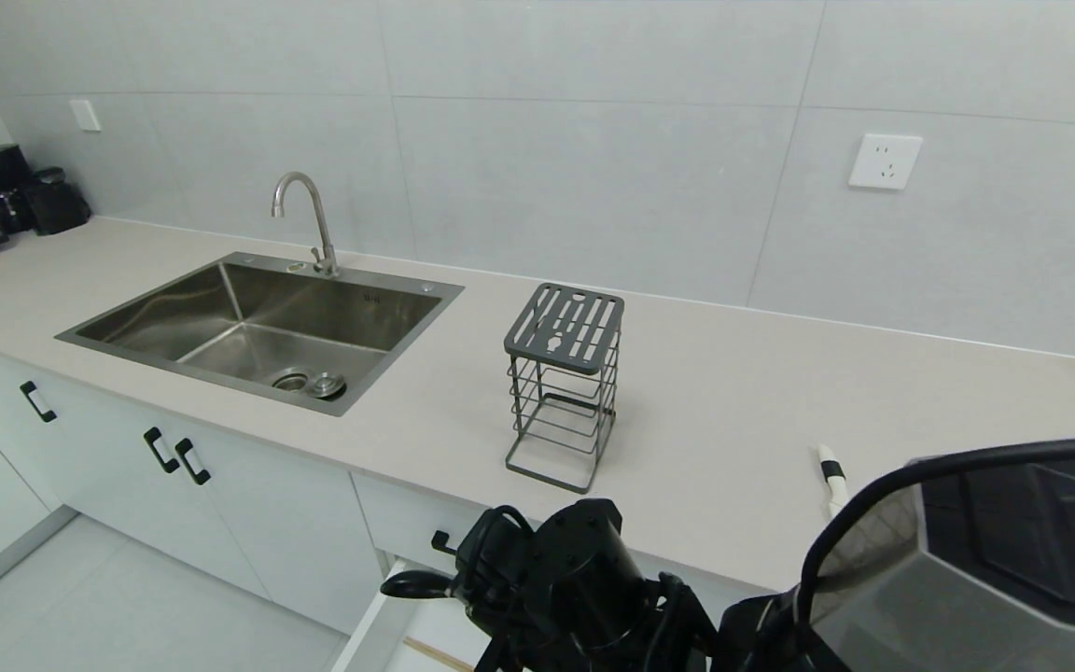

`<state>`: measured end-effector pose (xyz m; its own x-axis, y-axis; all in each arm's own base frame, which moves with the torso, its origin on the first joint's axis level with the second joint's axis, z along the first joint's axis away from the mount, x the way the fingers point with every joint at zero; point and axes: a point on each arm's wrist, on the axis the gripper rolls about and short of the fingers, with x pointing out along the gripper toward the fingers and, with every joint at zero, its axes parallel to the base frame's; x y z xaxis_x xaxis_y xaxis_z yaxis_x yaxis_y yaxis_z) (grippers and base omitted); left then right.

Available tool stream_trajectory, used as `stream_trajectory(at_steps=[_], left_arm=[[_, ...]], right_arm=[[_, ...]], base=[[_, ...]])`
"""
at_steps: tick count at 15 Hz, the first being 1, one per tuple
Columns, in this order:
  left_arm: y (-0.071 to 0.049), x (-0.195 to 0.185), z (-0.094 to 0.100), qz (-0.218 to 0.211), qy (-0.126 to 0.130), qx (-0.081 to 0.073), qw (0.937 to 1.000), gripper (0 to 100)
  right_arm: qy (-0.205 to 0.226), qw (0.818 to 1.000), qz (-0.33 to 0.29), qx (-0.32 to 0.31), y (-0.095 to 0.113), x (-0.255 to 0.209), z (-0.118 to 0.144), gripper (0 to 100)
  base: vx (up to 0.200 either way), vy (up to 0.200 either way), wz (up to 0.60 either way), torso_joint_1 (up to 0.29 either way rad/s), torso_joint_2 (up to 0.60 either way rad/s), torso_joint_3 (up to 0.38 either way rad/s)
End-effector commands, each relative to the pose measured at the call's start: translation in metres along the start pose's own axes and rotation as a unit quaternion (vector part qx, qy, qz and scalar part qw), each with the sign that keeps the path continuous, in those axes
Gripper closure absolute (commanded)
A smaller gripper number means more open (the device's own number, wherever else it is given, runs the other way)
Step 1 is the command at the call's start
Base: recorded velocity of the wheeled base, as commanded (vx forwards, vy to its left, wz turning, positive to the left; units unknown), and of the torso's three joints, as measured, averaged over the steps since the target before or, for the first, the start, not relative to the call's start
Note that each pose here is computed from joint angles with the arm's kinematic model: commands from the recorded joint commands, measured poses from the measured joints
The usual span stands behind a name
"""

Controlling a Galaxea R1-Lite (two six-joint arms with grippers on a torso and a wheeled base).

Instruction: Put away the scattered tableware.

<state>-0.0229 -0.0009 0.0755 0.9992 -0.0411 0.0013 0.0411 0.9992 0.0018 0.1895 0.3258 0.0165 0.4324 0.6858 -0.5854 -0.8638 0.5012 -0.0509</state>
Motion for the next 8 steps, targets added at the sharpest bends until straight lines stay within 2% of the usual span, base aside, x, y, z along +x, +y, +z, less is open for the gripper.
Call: stream_trajectory(at_steps=[1, 4, 8], left_arm=[[0.000, 0.000, 0.000, 0.000, 0.001, 0.000, 1.0000, 0], [0.000, 0.000, 0.000, 0.000, 0.001, 0.000, 1.0000, 0], [0.000, 0.000, 0.000, 0.000, 0.001, 0.000, 1.0000, 0]], right_arm=[[0.019, 1.000, 0.001, 0.000, 0.000, 0.012, -0.012, 100], [0.023, 1.000, 0.003, -0.001, 0.001, 0.019, -0.015, 100], [0.025, 1.000, 0.002, -0.001, 0.000, 0.026, -0.017, 100]], base=[[0.000, 0.000, 0.00, 0.000, 0.00, 0.000], [0.000, 0.000, 0.00, -0.014, 0.02, 0.017], [0.000, 0.000, 0.00, -0.168, 0.35, 0.181]])
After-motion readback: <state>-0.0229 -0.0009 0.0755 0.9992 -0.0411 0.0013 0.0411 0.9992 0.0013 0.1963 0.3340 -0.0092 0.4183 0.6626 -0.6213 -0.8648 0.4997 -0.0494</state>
